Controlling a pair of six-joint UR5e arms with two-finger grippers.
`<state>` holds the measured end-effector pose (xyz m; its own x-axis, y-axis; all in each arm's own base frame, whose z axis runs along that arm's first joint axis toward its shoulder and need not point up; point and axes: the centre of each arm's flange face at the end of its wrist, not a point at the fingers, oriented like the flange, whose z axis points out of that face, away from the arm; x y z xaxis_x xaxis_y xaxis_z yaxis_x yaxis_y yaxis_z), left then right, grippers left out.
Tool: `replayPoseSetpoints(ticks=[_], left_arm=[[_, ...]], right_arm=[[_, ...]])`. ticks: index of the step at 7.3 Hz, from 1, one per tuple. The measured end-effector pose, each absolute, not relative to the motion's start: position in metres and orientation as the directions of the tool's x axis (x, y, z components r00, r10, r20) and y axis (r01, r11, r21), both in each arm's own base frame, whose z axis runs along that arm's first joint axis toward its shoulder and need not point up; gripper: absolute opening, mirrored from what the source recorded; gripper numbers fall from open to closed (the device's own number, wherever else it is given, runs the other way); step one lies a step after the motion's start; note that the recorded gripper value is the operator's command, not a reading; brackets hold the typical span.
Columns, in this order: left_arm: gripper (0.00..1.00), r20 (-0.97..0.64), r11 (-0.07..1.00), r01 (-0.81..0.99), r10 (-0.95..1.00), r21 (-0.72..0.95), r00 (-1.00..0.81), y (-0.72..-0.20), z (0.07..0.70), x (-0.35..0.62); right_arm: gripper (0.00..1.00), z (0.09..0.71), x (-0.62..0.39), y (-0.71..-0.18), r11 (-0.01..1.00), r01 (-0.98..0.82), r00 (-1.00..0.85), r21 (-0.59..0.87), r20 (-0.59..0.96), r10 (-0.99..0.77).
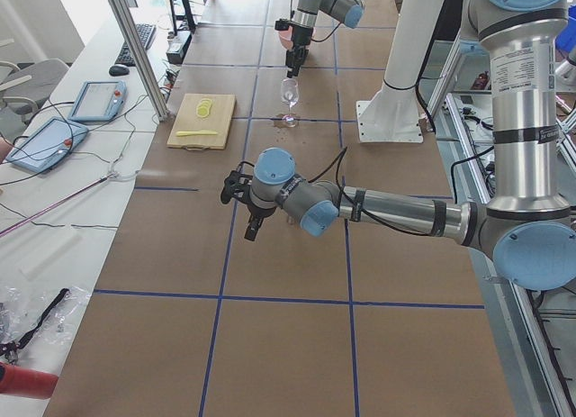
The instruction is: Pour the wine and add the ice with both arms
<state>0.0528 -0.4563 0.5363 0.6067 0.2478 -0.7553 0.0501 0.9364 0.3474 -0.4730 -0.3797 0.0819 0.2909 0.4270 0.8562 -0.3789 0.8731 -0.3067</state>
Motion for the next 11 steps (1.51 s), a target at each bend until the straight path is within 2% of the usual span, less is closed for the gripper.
replayPoseSetpoints(ticks=[2, 4, 8, 11], left_arm=[[1.00, -0.755, 0.937, 0.050, 0.247, 0.346, 0.607, -0.457, 0.537, 0.053], [1.00, -0.755, 0.938, 0.050, 0.243, 0.343, 0.609, -0.457, 0.539, 0.053], [1.00, -0.721, 0.937, 0.064, 0.220, 0.344, 0.657, -0.458, 0.551, 0.048], [1.00, -0.714, 0.935, 0.061, 0.224, 0.350, 0.663, -0.455, 0.553, 0.046]], right_arm=[[1.00, 0.095, -0.461, -0.386, 0.868, -0.393, 0.297, -0.305, 0.851, 0.433], [1.00, 0.154, -0.400, -0.414, 0.870, -0.404, 0.348, -0.282, 0.832, 0.432], [1.00, 0.340, -0.199, -0.498, 0.965, -0.258, 0.604, -0.054, 0.771, 0.205], [1.00, 0.495, -0.057, -0.527, 0.995, -0.075, 0.711, 0.072, 0.703, 0.003]])
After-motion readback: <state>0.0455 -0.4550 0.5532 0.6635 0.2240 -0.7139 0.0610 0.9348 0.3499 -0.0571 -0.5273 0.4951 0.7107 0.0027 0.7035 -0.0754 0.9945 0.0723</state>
